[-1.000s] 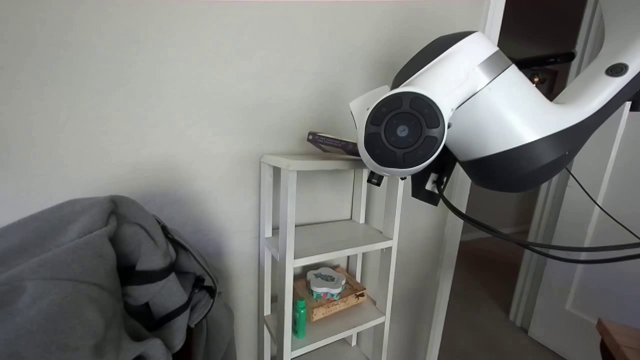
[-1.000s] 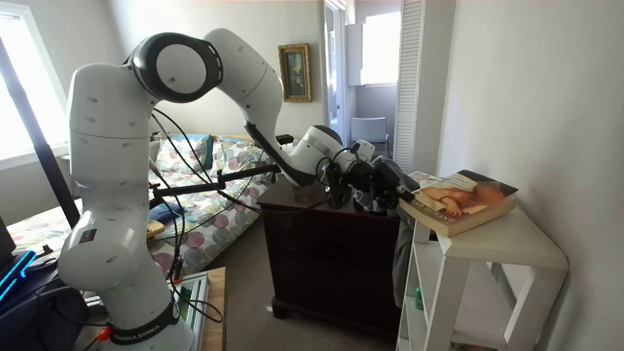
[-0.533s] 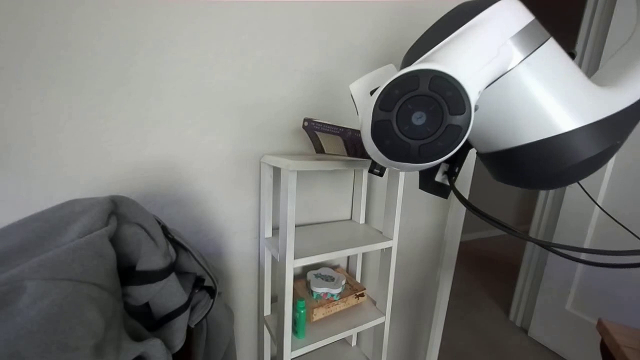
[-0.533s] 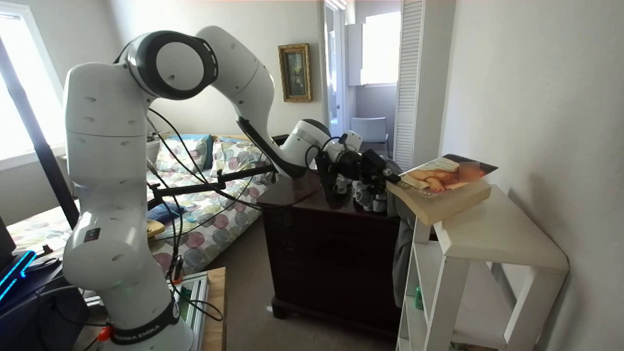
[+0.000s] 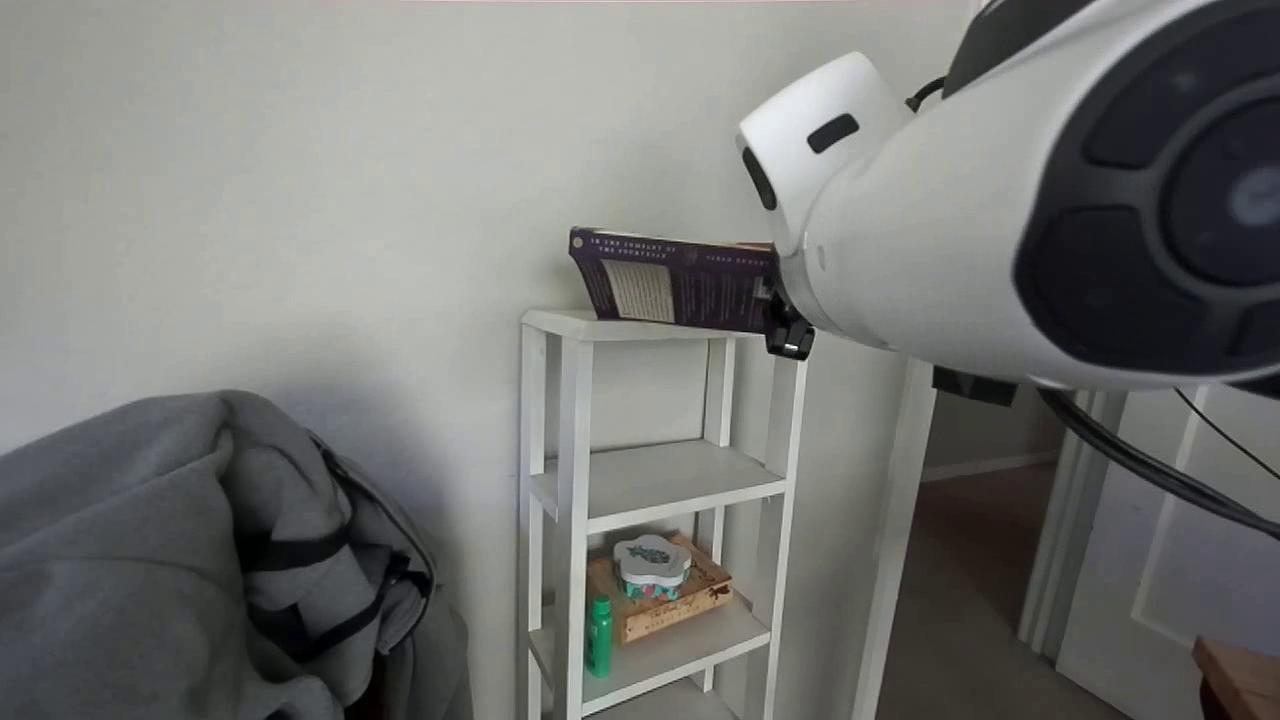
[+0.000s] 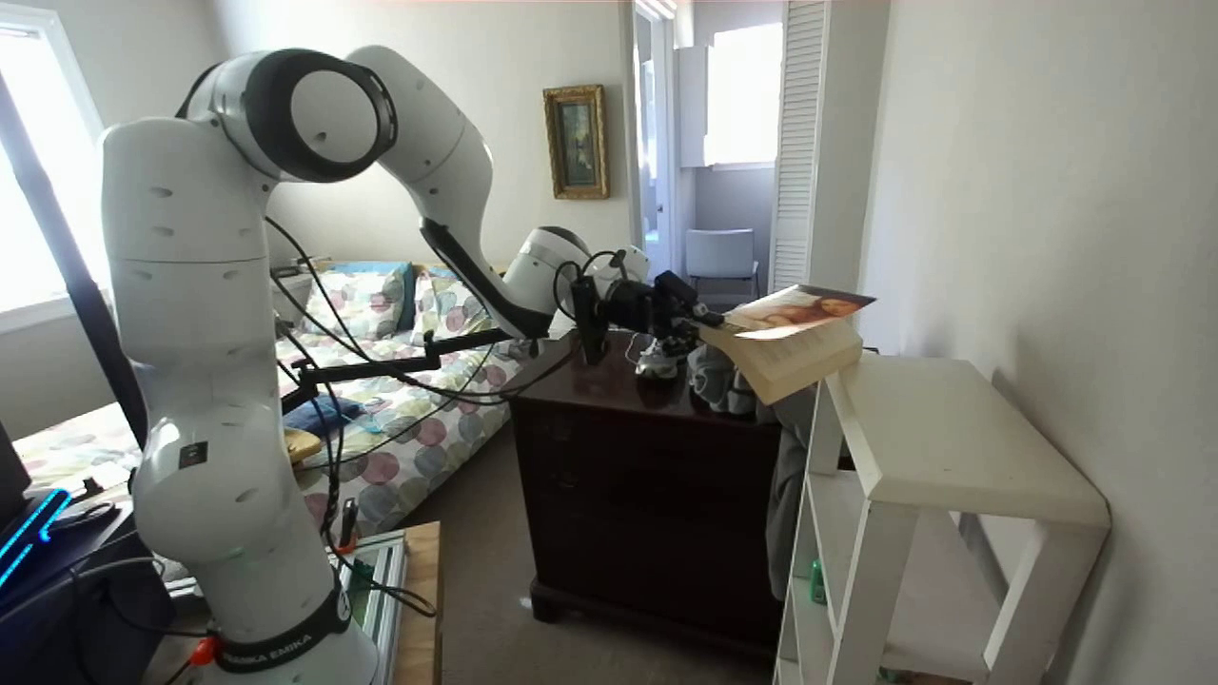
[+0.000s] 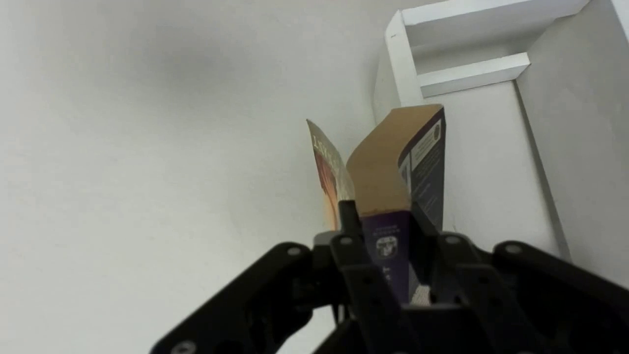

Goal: Move the book to the top second shelf

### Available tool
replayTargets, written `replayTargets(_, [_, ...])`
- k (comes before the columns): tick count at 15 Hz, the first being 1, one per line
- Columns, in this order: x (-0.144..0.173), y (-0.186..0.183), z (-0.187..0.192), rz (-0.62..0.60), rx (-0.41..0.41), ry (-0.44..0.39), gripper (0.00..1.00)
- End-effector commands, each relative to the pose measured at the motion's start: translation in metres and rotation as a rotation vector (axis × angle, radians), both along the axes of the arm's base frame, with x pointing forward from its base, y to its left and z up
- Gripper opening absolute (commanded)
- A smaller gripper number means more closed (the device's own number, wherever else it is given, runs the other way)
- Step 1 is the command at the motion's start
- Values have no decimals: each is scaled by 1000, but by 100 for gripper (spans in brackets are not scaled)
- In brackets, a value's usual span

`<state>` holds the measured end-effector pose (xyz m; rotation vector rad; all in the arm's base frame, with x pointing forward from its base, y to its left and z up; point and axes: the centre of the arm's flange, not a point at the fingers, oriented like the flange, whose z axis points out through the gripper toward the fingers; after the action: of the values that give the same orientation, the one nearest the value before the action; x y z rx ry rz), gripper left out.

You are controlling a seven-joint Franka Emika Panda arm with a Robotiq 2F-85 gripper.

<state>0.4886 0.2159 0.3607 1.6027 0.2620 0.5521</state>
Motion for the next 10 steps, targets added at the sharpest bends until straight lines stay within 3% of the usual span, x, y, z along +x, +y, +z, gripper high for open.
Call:
replayTargets(1, [-35,7,-2,56,-66,47,9])
replayTargets(10, [-68,-2,-68,97,-164,186,9])
